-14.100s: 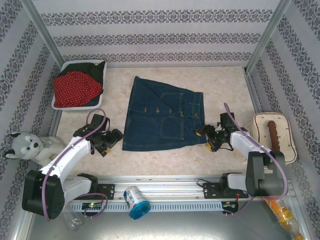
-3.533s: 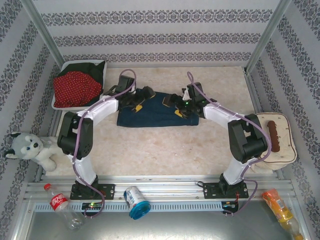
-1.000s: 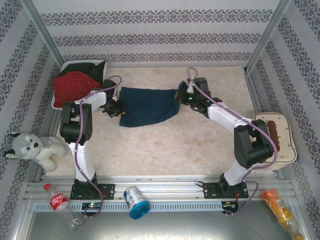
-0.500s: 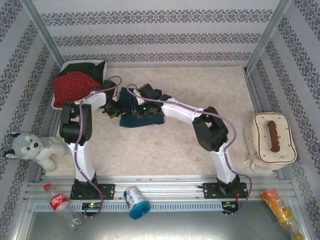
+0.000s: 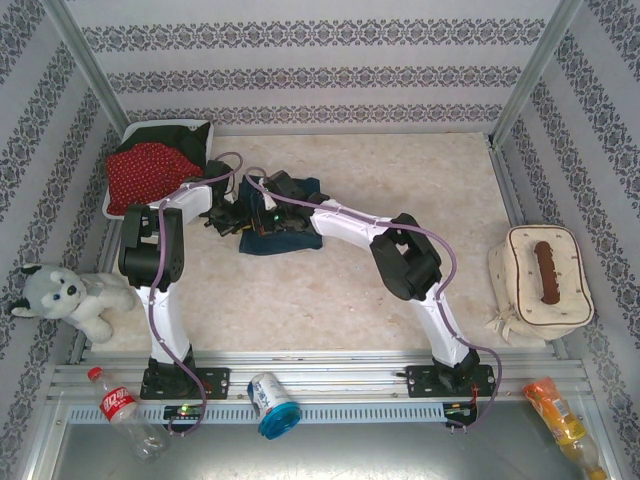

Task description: Fold and stack the skirts

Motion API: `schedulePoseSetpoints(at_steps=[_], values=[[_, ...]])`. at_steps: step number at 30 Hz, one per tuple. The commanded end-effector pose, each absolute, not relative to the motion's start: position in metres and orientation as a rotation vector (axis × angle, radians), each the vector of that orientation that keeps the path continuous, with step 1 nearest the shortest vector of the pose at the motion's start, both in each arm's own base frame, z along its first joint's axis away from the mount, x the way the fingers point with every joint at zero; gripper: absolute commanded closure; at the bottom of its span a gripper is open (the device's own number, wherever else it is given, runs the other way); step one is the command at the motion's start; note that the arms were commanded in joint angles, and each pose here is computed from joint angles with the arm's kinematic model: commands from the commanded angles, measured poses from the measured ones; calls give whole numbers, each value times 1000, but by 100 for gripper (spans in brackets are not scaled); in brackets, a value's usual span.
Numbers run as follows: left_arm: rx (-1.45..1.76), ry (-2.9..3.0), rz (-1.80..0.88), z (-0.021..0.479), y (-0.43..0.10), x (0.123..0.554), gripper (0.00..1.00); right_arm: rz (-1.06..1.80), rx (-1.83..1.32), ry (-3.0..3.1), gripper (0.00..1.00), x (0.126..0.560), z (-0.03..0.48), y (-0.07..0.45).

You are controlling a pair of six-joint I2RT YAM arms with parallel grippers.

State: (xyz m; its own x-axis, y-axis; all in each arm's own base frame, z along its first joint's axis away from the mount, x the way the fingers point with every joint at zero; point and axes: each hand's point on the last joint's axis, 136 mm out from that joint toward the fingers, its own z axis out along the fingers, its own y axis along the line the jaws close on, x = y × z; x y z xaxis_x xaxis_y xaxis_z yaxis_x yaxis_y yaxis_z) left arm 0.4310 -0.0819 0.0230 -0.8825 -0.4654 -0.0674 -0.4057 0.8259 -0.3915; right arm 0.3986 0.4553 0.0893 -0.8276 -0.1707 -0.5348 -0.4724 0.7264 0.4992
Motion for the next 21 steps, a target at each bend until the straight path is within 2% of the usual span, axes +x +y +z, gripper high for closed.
schedulePoseSetpoints(at_steps=[1, 13, 16, 17, 21], values=[[-711, 2882, -613, 14, -89, 420, 100, 952, -514, 2356, 100, 403, 121, 471], [-708, 2881, -629, 14, -91, 420, 100, 1089, -527, 2449, 100, 391, 63, 490], [-688, 2882, -619, 23, -88, 419, 89, 1084, -495, 2482, 100, 391, 56, 482], [-676, 2884, -594, 29, -84, 419, 86, 1119, -496, 2481, 96, 389, 59, 481], [-652, 2867, -399, 65, -56, 412, 68, 1210, -647, 2362, 69, 372, 108, 476]])
